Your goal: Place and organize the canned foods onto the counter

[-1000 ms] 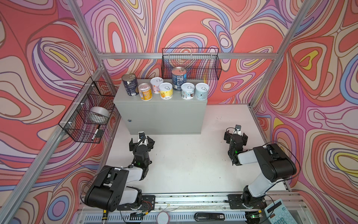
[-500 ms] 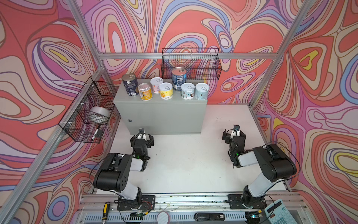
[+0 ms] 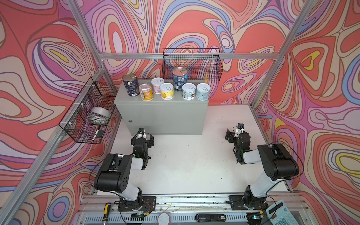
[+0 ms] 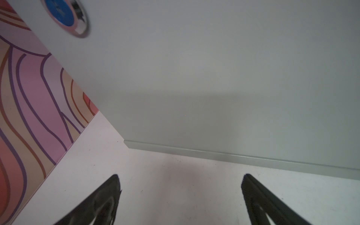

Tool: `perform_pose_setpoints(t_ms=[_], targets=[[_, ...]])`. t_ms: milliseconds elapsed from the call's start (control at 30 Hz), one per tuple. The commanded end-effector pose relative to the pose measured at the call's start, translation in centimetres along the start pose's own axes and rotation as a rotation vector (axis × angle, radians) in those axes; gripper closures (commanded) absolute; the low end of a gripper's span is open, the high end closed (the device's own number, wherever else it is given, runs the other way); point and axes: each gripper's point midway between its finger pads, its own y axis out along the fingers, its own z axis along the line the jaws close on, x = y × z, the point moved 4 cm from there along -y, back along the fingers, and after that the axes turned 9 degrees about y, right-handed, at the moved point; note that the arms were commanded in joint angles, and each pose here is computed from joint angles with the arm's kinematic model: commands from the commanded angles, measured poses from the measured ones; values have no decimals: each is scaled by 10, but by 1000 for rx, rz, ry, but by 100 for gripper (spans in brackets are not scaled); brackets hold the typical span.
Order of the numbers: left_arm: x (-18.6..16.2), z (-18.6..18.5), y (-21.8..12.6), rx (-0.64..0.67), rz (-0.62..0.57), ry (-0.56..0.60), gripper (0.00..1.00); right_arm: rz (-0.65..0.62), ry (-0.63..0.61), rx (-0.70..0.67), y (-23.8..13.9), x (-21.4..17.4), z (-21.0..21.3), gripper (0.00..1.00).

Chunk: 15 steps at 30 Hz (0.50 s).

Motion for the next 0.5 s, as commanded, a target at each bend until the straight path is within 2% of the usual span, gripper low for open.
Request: perform_pose_setpoints(t_ms=[0, 467], targets=[[1, 0, 2, -3, 1, -12, 0, 15, 8, 13, 3, -2, 2, 1], [1, 0, 4, -15, 11, -17, 0, 29, 9, 22, 5, -4, 3, 1]])
